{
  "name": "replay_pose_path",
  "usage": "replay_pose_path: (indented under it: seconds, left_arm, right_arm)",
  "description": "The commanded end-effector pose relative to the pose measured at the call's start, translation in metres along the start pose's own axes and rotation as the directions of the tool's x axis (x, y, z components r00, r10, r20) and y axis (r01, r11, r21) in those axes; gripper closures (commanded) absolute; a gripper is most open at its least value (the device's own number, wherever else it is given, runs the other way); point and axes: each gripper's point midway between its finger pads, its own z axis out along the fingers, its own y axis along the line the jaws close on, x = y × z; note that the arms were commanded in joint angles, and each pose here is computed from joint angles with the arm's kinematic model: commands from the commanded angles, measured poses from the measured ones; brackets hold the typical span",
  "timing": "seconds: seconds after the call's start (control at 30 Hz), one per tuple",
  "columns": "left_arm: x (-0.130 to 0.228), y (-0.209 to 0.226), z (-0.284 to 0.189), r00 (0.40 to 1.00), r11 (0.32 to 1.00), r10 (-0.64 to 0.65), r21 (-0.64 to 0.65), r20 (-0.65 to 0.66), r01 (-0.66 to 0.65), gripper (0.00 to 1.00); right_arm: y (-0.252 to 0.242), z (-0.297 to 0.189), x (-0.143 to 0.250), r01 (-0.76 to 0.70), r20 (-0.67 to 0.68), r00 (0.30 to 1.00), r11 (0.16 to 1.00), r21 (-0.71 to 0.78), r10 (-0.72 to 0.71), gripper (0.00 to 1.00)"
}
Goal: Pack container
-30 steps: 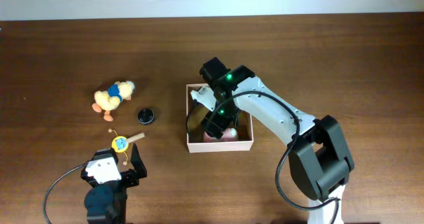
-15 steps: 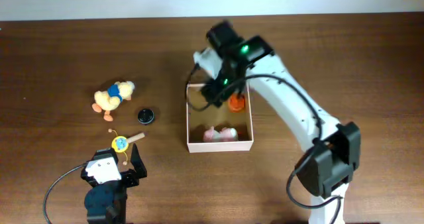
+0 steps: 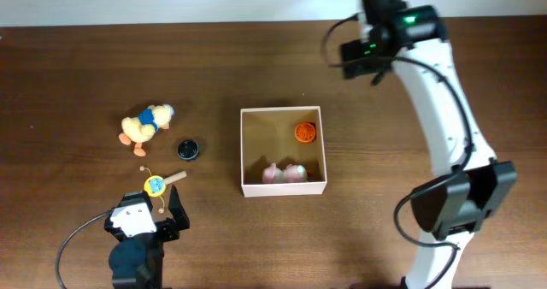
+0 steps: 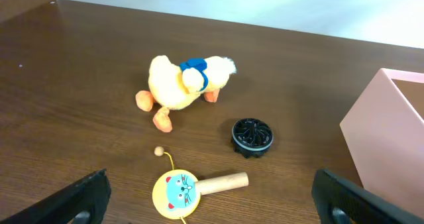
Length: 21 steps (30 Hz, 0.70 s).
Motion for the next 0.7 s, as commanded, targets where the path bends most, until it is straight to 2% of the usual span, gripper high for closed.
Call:
replay_pose_path:
  seconds: [0.0, 0.23, 0.43, 0.67]
  left_arm:
    - [0.001, -0.002, 0.0, 1.0, 1.0, 0.013, 0.013, 0.002, -0.013, 0.01]
    - [0.001, -0.002, 0.0, 1.0, 1.0, 0.013, 0.013, 0.002, -0.013, 0.01]
    - [0.001, -0.002, 0.0, 1.0, 1.0, 0.013, 0.013, 0.002, -0.013, 0.01]
    - [-0.006, -0.003, 0.0, 1.0, 1.0, 0.002, 0.017, 0.03, -0.003, 0.01]
  right_arm:
    - [-0.054, 0.005, 0.007, -0.229, 0.002, 0.973, 0.965, 0.127, 0.231, 0.05]
    - [-0.109, 0.038, 0.026, -0.458, -0.039, 0.879, 0.865, 0.206, 0.475, 0.02]
    - [-0.115, 0.069, 0.052, -0.453, -0.157, 0.855, 0.859, 0.239, 0.495, 0.01]
    - [-0.111, 0.073, 0.064, -0.435, -0.217, 0.846, 0.865, 0.249, 0.488, 0.01]
